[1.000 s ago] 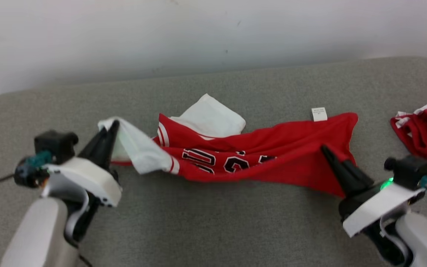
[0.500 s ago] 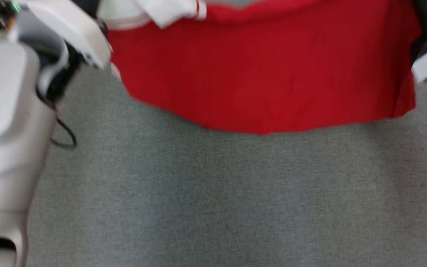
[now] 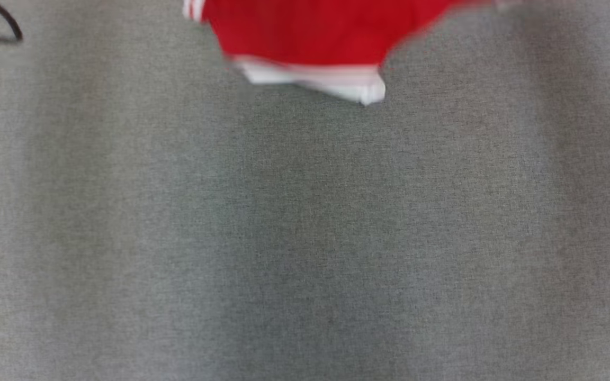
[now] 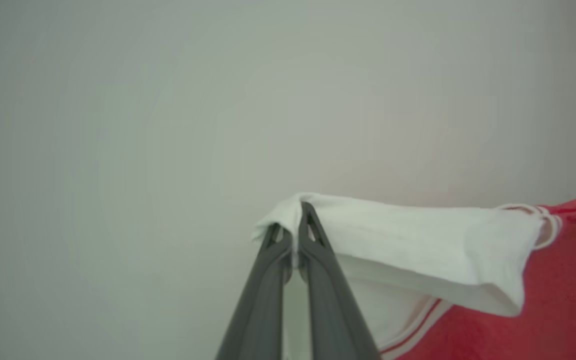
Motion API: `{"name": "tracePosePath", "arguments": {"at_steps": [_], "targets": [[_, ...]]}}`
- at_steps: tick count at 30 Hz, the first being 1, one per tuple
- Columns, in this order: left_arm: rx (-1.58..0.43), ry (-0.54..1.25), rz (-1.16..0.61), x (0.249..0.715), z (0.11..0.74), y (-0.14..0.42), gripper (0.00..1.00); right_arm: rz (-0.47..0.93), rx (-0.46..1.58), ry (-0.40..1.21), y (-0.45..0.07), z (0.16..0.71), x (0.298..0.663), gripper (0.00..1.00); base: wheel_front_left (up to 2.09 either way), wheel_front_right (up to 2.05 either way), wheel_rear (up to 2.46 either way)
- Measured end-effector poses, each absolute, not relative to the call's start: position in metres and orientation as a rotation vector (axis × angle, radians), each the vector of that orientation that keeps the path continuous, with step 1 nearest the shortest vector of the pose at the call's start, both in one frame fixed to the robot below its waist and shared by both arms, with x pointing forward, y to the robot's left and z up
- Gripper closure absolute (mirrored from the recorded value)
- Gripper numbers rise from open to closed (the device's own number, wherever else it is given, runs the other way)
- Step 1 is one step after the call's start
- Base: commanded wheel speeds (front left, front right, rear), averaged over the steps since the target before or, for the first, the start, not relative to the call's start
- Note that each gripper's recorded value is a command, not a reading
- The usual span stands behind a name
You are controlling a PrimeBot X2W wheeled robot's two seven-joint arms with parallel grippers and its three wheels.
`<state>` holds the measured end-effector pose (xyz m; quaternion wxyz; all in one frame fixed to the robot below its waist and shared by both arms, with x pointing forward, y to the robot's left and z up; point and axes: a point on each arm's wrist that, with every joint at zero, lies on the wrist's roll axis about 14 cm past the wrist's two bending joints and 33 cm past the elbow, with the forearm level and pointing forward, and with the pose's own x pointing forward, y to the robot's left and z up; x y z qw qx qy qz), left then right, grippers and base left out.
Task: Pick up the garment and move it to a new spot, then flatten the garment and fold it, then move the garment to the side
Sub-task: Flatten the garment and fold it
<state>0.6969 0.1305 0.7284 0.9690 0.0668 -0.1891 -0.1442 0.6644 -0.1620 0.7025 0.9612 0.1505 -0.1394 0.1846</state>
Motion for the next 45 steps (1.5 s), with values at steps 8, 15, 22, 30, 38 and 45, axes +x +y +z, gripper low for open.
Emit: {"name": "tracePosePath", "arguments": {"at_steps": [8,15,22,30,38,45], "targets": [[0.111,-0.506,-0.245,0.696,0.789,0.138,1.00,0.356,0.274,-0.400,-0.164,0.756,0.671,1.00,0.00,0.00,0.00],[0.121,-0.472,-0.230,0.698,0.785,0.141,1.00,0.364,0.285,-0.381,-0.160,0.754,0.674,1.00,0.00,0.00,0.00],[0.173,-0.290,-0.263,0.693,0.714,0.138,1.00,0.406,0.300,-0.188,-0.144,0.685,0.666,1.00,0.00,0.00,0.00],[0.199,-0.101,-0.274,0.652,0.668,0.163,1.00,0.501,0.313,0.031,-0.119,0.633,0.613,1.00,0.00,0.00,0.00],[0.235,0.178,-0.328,0.578,0.626,0.185,1.00,0.596,0.286,0.245,-0.101,0.599,0.535,1.00,0.00,0.00,0.00],[0.195,0.530,-0.374,0.496,0.566,0.200,1.00,0.653,0.233,0.425,-0.100,0.562,0.464,1.00,0.00,0.00,0.00]]}}
